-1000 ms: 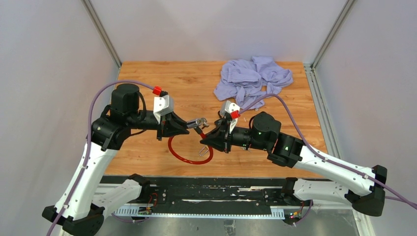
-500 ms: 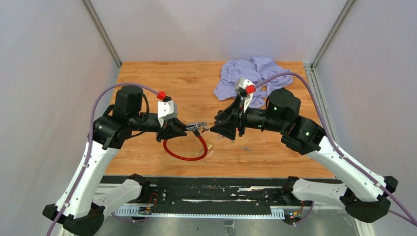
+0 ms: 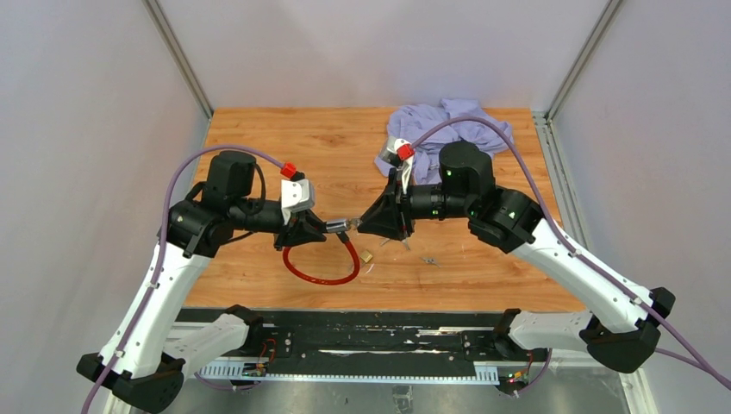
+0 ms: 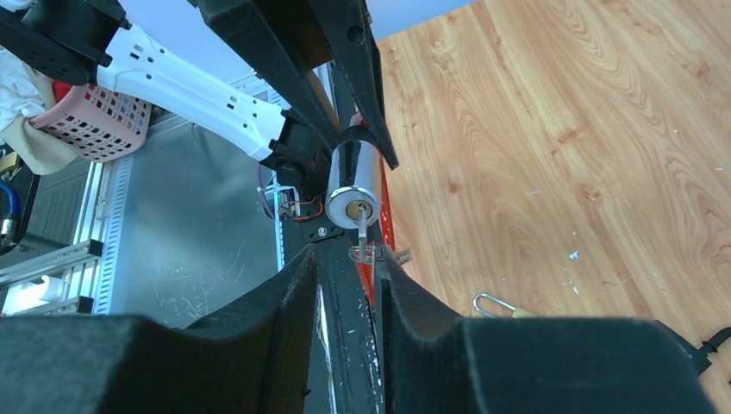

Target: Unlock with the key

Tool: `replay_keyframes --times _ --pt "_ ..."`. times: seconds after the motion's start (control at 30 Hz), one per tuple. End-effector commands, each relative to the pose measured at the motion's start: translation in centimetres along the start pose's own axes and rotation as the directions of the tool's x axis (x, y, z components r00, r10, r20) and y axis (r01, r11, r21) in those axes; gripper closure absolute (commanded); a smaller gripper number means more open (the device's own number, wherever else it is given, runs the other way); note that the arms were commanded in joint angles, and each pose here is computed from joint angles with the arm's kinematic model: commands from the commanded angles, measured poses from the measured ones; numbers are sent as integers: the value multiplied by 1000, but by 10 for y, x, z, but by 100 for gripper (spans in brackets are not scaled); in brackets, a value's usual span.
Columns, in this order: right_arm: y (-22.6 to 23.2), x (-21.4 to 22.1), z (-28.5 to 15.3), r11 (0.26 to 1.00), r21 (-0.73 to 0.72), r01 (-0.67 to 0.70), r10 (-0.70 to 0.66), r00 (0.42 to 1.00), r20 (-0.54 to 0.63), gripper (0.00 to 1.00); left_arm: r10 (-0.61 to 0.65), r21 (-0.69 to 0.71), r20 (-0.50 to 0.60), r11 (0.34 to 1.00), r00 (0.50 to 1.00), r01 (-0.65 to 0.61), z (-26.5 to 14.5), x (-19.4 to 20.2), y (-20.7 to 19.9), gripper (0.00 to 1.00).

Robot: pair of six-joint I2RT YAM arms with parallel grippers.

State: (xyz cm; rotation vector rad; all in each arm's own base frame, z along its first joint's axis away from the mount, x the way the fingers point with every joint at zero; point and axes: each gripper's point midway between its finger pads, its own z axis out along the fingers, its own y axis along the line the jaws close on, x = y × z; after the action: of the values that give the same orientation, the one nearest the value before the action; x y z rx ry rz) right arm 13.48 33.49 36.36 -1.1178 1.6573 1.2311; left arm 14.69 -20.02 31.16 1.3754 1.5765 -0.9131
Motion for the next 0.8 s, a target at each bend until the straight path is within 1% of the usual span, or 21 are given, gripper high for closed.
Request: replay_keyframes --times 0.0,0.1,0.3,0.47,0.53,0.67,0.77 --pt "1 -19 -12 1000 -14 26 -26 999 40 71 41 16 14 999 999 -41 -4 -6 -7 100" --pt "0 -18 -12 999 -31 16 -15 999 33 71 38 21 10 999 999 -38 -4 -5 -8 100" --pt "16 -11 -5 987 -157 -23 21 1000 -13 70 35 18 10 999 999 -35 -4 -7 -6 100" --pt "16 -7 -3 985 -169 -32 29 999 -24 71 31 19 9 999 999 -31 -4 -7 -6 100" --pt "16 -6 -1 984 -176 -42 37 999 -31 75 33 18 9 999 999 -33 -4 -7 -5 100" --pt "13 -6 2 984 -171 -56 51 998 -32 86 34 19 11 999 999 -35 -4 -7 -6 100" --pt "12 -5 4 983 -172 -64 60 998 -32 90 37 17 11 999 999 -37 -4 -8 -5 100"
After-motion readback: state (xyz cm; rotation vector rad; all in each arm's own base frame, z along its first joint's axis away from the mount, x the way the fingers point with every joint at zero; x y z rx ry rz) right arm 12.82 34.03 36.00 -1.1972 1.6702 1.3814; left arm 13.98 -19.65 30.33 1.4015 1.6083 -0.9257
